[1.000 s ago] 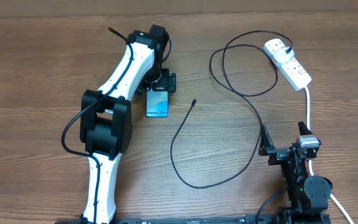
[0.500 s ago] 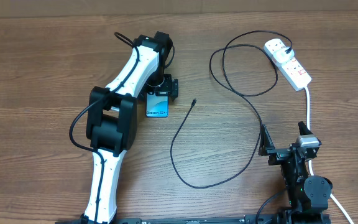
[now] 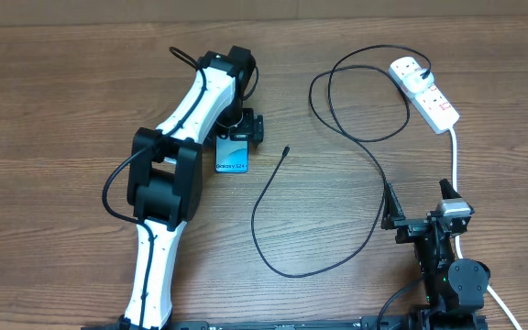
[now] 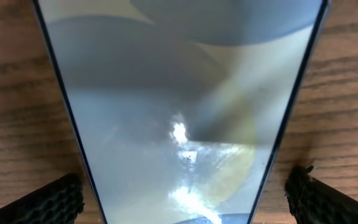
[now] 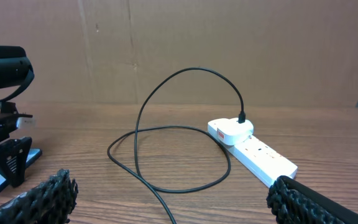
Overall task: Plug charger to phone and switch on socket
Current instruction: 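Lower the left gripper and close it on the phone's long edges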
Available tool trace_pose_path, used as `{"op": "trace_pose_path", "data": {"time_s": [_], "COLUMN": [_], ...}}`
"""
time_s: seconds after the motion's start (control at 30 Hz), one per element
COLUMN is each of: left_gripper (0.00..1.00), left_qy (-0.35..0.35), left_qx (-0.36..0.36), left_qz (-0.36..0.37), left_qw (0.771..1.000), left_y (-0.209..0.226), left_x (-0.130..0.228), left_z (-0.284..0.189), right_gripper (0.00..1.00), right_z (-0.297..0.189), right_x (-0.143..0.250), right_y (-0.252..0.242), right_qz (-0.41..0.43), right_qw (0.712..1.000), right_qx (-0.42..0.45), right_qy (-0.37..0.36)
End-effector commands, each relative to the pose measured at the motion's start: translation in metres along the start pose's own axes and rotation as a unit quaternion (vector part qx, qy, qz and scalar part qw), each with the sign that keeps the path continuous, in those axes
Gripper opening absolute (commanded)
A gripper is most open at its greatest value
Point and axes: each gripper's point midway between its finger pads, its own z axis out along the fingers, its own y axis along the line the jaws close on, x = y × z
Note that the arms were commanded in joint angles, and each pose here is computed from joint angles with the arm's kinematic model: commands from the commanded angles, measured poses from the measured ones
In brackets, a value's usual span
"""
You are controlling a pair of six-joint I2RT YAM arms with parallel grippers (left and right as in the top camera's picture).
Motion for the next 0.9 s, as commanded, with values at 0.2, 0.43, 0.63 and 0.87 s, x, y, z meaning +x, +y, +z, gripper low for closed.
{"op": "trace_pose_path", "data": {"time_s": [0.2,0.43,0.63,0.87], "left_gripper": [1.0,1.0,1.0,1.0], "left_qy": [0.014,0.018,0.015,0.014], "left_qx": [-0.01,0.001,0.001,0.002], "left_qz": [0.003,0.021,0.021,0.021], "left_qw": [1.0,1.0,1.0,1.0], "left_y": [0.0119,0.0094,0.009,0.0088], "left_x": [-0.002,-0.0007,-0.002,-0.0026], "left_z": [0.018,0.0183,0.0183,0.0183], "right_gripper": [1.0,1.0,1.0,1.0], "right_z": [0.0001,0.0001,0.0001,0.0001], "right_x": [0.0019,0.0019,0.0019,0.0019], "right_y": [0.0008,0.0008,0.0008,0.0007], "right_qz": [0.002,0.002,0.002,0.001], "right_qw": [1.0,1.0,1.0,1.0], "right_qx": [-0.001,-0.001,-0.001,-0.001], "right_qy": [-0.001,-0.001,-0.001,-0.001]}}
